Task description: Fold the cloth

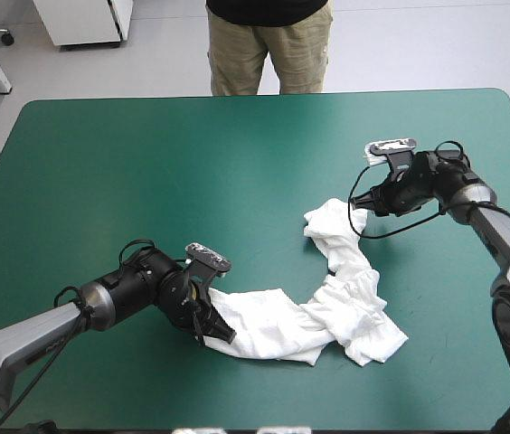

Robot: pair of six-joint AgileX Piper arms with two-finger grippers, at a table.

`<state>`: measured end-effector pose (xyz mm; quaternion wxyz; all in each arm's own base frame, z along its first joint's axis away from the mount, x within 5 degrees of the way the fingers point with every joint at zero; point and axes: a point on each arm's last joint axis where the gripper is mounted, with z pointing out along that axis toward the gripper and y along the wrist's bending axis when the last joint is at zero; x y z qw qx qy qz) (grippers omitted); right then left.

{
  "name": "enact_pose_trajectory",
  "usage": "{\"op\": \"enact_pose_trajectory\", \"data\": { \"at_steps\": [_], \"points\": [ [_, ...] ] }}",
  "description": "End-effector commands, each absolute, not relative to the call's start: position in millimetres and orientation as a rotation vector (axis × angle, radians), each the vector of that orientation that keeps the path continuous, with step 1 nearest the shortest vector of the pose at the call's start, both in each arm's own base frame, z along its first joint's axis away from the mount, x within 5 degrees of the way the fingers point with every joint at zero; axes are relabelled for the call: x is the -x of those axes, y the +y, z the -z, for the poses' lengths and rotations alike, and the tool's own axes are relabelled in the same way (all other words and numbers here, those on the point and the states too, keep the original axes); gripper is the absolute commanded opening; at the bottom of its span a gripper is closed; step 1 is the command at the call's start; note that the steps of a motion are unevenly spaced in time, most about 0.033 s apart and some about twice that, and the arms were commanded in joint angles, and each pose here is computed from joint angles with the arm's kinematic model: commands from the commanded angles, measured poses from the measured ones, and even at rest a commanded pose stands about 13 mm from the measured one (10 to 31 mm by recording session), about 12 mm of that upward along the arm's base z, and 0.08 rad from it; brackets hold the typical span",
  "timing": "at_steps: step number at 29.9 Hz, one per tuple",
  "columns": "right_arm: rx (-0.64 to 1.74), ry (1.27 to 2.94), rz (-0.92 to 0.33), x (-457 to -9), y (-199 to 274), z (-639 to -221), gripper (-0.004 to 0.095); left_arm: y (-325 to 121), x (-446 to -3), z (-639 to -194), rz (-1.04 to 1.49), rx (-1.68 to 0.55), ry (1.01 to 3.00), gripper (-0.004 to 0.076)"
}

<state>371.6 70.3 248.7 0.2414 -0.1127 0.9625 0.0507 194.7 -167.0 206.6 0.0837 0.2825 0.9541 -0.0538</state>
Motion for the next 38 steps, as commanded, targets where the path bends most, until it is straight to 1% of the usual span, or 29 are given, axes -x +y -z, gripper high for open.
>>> {"op": "enact_pose_trajectory", "data": {
  "at_steps": [1, 7, 11, 13, 15, 18, 19, 24, 27, 32, 35, 38],
  "points": [
    [0.332, 2.545, -0.147, -384.6, 74.2, -265.6, 0.0403, -166.5, -198.3, -207.5, 0.138, -0.851, 2.806, -0.0004],
    [0.397, 2.587, -0.171, -400.5, 91.3, -245.2, 0.0403, -166.5, -198.3, -207.5, 0.138, -0.851, 2.806, -0.0004],
    [0.414, 2.601, -0.177, -402.5, 96.4, -239.7, 0.0399, -166.6, -198.5, -207.5, 0.139, -0.85, 2.804, -0.0004],
    [0.416, 2.611, -0.177, -402.1, 96.4, -238.4, 0.0374, -166.6, -198.5, -207.6, 0.139, -0.85, 2.804, -0.0004],
    [0.439, 2.62, -0.173, -401.5, 96.3, -236.9, 0.0284, -166.9, -198.9, -207.7, 0.142, -0.849, 2.799, -0.0004],
    [0.487, 2.632, -0.171, -399.7, 96.5, -236.1, 0.001, -167.9, -200.0, -208.0, 0.151, -0.844, 2.784, -0.0004],
    [0.486, 2.637, -0.178, -399.2, 96.9, -235.9, -0.0009, -168.4, -200.7, -208.3, 0.156, -0.841, 2.775, -0.0004],
    [0.483, 2.635, -0.161, -396.0, 94.4, -243.1, -0.0015, -168.9, -201.3, -213.7, 0.182, -0.811, 2.74, -0.0004],
    [0.438, 2.569, -0.122, -392.1, 88.1, -265.2, -0.0015, -166.2, -199.8, -221.0, 0.18, -0.799, 2.714, -0.0004],
    [0.4, 2.393, -0.109, -368.4, 77.8, -330.3, -0.0015, -150.7, -200.7, -245.6, 0.058, -0.715, 2.605, -0.0004],
    [0.388, 2.291, -0.114, -347.0, 73.9, -371.8, -0.0016, -139.3, -201.8, -276.0, -0.032, -0.659, 2.503, -0.0004],
    [0.377, 2.177, -0.125, -325.5, 70.6, -412.6, -0.0017, -126.7, -207.4, -321.7, -0.14, -0.602, 2.365, -0.0004]
  ]
}}
